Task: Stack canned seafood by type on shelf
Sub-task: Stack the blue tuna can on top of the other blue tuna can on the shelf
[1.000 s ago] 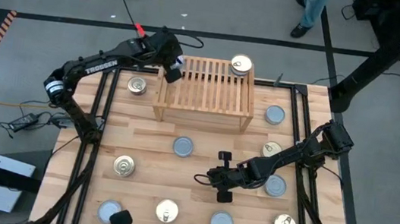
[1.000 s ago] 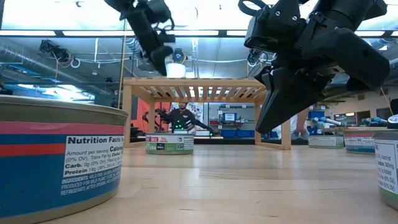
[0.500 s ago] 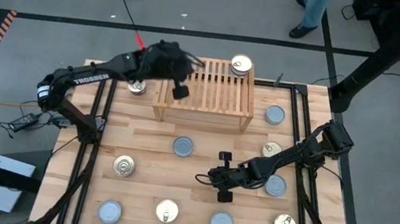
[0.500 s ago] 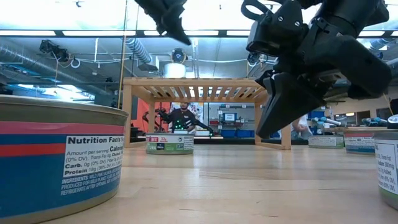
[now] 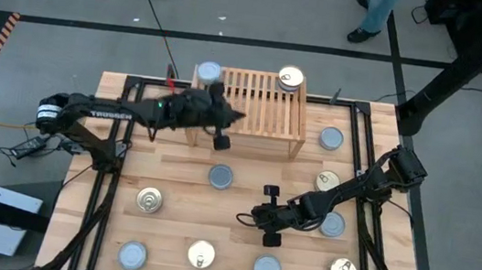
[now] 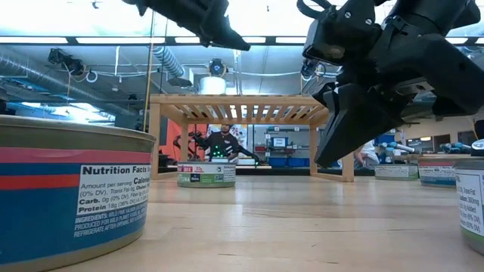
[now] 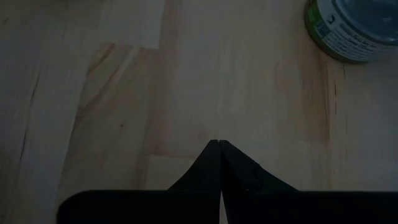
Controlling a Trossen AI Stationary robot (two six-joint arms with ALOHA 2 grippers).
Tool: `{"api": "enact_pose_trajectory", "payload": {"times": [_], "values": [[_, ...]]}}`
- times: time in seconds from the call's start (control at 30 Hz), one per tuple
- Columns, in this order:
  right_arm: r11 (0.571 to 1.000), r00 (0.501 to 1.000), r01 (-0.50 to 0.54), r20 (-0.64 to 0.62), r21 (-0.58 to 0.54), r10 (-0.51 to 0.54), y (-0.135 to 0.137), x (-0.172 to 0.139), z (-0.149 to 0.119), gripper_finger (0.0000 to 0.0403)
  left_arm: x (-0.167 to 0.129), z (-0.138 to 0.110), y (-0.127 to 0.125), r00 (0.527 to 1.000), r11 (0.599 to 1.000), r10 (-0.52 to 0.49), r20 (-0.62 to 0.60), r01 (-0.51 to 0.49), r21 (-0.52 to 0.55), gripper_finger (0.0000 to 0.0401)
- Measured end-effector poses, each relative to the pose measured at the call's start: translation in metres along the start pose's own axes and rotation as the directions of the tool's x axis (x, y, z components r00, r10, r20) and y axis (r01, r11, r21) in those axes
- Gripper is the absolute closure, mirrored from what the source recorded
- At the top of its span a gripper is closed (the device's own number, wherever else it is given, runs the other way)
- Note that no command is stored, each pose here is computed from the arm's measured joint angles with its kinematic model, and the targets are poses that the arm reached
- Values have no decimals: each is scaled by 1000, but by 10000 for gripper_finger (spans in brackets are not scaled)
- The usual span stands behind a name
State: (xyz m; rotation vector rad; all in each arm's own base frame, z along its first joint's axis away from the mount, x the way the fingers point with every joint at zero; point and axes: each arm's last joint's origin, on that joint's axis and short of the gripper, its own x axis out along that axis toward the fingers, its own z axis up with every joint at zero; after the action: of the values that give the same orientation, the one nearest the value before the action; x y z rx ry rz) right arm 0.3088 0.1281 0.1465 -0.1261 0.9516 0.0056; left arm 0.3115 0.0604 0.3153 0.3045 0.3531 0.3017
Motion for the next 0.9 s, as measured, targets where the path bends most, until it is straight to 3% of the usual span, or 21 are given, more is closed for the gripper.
{"api": "enact_pose_trajectory", "payload": {"times": [0.2,0.47,0.7,0.9], "values": [[997,999,-3,-43,74,6,3,-1,-5,393,-5,-27,-42,986,998,-57,157,57,2,397],[972,969,-116,-194,203,156,24,-15,-9,396,-23,-62,-88,946,986,-151,286,164,-23,397],[928,867,-151,-405,341,290,49,-51,2,397,-33,-69,-110,932,971,-234,275,240,10,397],[887,769,-42,-552,460,322,64,-85,8,397,-38,-67,-120,921,962,-268,283,272,26,397]]}}
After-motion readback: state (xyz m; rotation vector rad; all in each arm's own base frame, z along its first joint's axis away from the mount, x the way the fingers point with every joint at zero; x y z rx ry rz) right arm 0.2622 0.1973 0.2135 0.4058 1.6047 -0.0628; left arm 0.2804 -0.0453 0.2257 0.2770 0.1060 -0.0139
